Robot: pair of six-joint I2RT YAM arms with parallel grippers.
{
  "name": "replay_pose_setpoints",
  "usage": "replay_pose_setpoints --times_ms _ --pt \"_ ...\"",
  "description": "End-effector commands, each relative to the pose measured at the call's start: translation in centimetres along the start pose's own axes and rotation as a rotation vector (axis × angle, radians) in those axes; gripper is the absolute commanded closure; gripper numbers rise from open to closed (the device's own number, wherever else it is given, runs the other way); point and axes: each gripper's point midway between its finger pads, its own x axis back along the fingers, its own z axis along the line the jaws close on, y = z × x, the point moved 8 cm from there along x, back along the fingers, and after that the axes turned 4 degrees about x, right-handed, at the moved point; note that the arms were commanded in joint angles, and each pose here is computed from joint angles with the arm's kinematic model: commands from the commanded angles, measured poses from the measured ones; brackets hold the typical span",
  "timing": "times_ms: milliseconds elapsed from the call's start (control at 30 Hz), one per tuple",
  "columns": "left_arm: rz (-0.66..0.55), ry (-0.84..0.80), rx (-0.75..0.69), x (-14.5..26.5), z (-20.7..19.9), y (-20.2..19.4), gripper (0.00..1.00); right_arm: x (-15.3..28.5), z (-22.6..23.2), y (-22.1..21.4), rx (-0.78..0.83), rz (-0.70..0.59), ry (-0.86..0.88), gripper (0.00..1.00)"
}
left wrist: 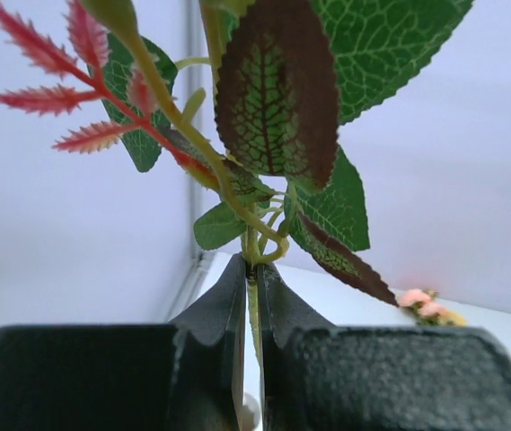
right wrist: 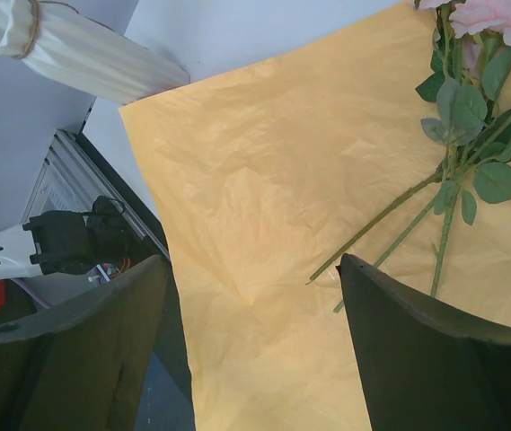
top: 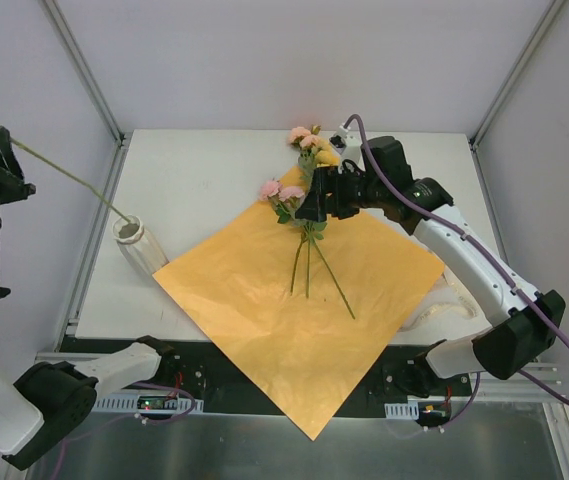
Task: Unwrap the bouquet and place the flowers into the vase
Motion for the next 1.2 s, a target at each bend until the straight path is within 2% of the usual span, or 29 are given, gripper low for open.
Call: replay_pose_setpoints --times_ms 0,367,833,1033,1067,1133,1167 --pt "0.000 0.185 -0.179 -1.2 1.5 0.1 1.00 0.8 0.6 0.3 0.026 -0.021 0.015 0.19" --pt "0.040 0.212 -0.169 -3.1 0.6 -3.4 1.00 0.2 0.3 0.2 0.027 -0.001 0.020 0.20" --pt "-0.027 0.227 -0.183 -4.1 0.2 -0.7 1.00 -0.6 -0.5 -0.4 0.030 0.030 0.000 0.20" --pt "0.027 0.220 -0.178 -4.4 -0.1 -3.2 1.00 -1.2 -0.9 -0.5 0.023 0.046 -0.017 0.20" --pt "0.067 0.222 -0.207 -4.8 -0.4 -4.8 1.00 -1.2 -1.0 -0.5 0.019 0.047 -0.022 0.20" --pt "0.047 0.250 -0.165 -4.1 0.2 -5.3 1.00 -1.5 -1.2 -0.6 0.014 0.053 -0.024 0.20" --pt "0.078 0.255 -0.175 -4.5 0.0 -7.0 1.00 -1.6 -1.3 -0.6 0.011 0.060 -0.023 0.20"
